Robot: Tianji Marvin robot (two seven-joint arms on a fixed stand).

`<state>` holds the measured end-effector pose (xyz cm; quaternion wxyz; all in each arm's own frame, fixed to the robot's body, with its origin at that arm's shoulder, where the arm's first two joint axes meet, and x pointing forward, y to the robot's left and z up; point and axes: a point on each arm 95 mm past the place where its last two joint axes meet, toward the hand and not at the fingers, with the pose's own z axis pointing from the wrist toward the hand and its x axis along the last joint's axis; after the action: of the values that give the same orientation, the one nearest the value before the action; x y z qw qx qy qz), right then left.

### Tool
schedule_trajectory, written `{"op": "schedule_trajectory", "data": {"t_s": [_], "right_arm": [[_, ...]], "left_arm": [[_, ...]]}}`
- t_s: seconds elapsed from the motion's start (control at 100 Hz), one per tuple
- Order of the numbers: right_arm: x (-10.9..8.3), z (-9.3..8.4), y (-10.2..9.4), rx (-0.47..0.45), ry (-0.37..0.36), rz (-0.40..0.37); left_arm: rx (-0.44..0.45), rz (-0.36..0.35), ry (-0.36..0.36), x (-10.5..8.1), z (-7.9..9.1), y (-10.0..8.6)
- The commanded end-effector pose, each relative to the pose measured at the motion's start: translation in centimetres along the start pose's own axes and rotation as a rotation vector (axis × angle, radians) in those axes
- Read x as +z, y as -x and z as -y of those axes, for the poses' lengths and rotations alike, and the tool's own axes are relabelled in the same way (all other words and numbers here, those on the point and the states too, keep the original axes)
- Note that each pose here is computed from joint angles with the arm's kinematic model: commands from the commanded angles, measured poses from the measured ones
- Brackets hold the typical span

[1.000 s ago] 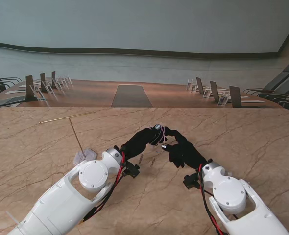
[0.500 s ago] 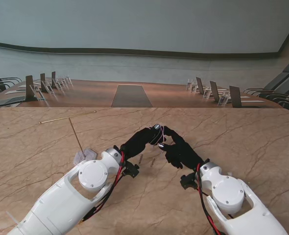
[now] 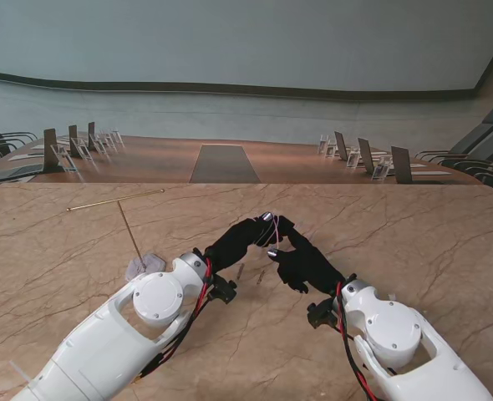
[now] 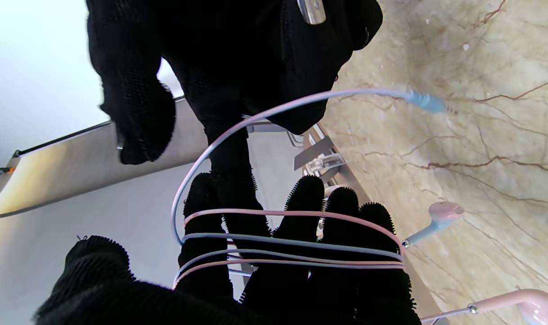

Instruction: Take the wired earphone off the rack, coil the cable and place them on the table

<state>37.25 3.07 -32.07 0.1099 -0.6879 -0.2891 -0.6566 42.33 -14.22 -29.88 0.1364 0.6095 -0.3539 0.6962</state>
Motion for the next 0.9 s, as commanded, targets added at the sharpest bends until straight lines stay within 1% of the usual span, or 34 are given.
{"op": "schedule_trajectory", "data": {"t_s": [0.0, 0.21, 0.35, 0.45, 0.53, 0.61, 0.68, 0.77, 0.89], "right_arm": [[0.3, 2.1, -1.8, 0.015, -0.064, -0.054], [0.2, 2.8, -2.0, 0.027, -0.103, -0.052], [0.5, 2.9, -2.0, 0.024, -0.104, -0.053], [0.5, 2.6, -1.7, 0.016, -0.083, -0.049], [0.4, 2.2, -1.2, 0.012, -0.046, -0.045], [0.4, 1.8, -0.5, -0.012, -0.010, -0.034], [0.6, 1.4, -0.2, -0.011, 0.011, -0.030], [1.0, 1.0, -0.1, -0.003, 0.035, -0.037], [1.4, 0.9, -0.3, 0.000, 0.041, -0.043]], "left_arm": [[-0.012, 0.011, 0.019, 0.2, -1.2, 0.1], [-0.010, 0.009, 0.017, 0.2, -1.2, 0.1], [-0.014, 0.013, 0.021, 0.3, -1.3, 0.1], [-0.010, 0.013, 0.022, 0.2, -1.3, 0.1], [-0.009, 0.009, 0.017, 0.1, -1.3, 0.1], [-0.006, 0.007, 0.018, 0.0, -1.2, 0.1], [-0.005, 0.006, 0.017, 0.0, -1.2, 0.1], [-0.006, 0.007, 0.018, -0.1, -1.3, 0.1], [-0.005, 0.010, 0.018, -0.1, -1.4, 0.1]]}}
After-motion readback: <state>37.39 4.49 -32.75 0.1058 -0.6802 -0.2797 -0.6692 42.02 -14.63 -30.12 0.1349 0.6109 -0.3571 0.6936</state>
